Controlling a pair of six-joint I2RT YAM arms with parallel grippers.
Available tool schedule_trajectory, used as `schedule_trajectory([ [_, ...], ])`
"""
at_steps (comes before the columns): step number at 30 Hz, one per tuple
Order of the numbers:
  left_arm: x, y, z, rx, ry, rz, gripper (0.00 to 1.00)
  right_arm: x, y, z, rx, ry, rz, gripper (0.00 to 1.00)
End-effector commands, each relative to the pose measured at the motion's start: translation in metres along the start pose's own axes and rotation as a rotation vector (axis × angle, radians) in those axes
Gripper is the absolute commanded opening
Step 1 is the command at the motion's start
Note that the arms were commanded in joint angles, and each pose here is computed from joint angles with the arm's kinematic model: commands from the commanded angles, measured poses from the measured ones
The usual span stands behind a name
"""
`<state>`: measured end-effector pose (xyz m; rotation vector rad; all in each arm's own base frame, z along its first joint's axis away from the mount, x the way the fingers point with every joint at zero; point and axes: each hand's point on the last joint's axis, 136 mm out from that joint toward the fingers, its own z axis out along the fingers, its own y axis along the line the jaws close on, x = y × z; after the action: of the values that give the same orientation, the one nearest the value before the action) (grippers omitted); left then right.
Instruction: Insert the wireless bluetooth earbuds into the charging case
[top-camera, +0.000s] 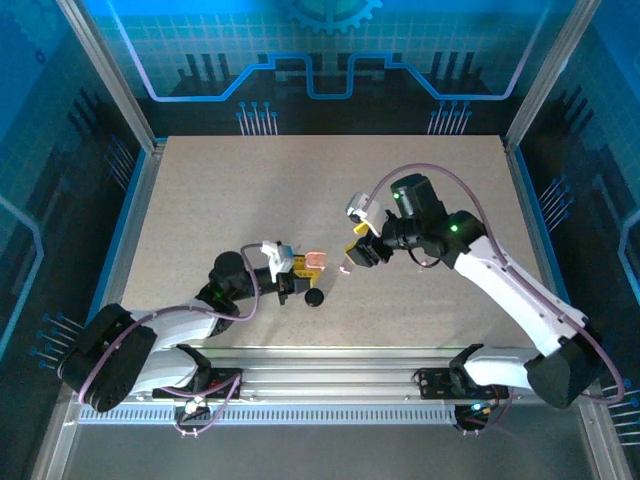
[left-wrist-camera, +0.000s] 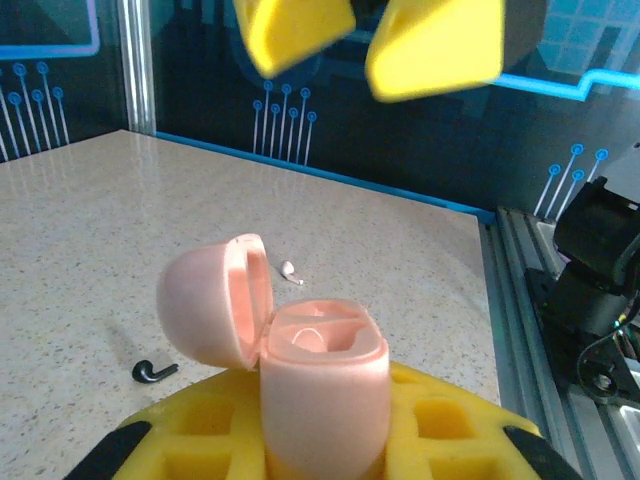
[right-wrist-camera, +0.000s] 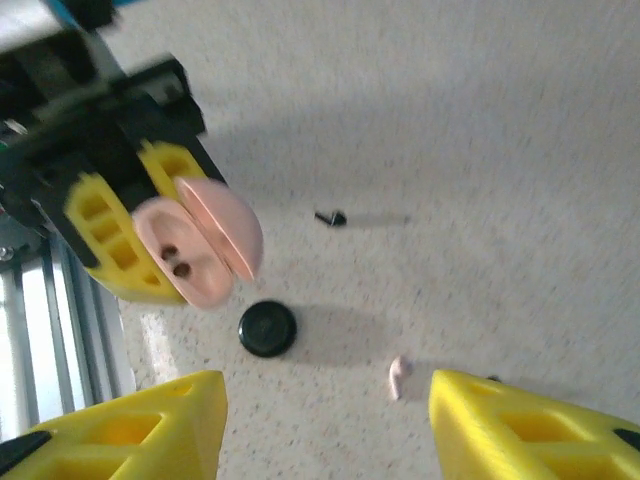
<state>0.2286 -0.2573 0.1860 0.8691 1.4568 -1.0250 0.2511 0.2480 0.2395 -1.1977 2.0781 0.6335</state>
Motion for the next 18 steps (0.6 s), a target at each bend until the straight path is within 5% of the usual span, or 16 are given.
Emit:
schedule_trajectory([
  [1, -0.022, 0.002, -0.013, -0.062, -0.107, 0.045, 0.16, 0.032, -0.002, 0.014, -0.011, 0.15, 0.202, 0.56],
  [18, -0.006, -0.004, -0.046, -0.177, -0.064, 0.018, 0.16, 0.085, -0.049, 0.104, 0.126, 0.527, 0.352, 0.44],
])
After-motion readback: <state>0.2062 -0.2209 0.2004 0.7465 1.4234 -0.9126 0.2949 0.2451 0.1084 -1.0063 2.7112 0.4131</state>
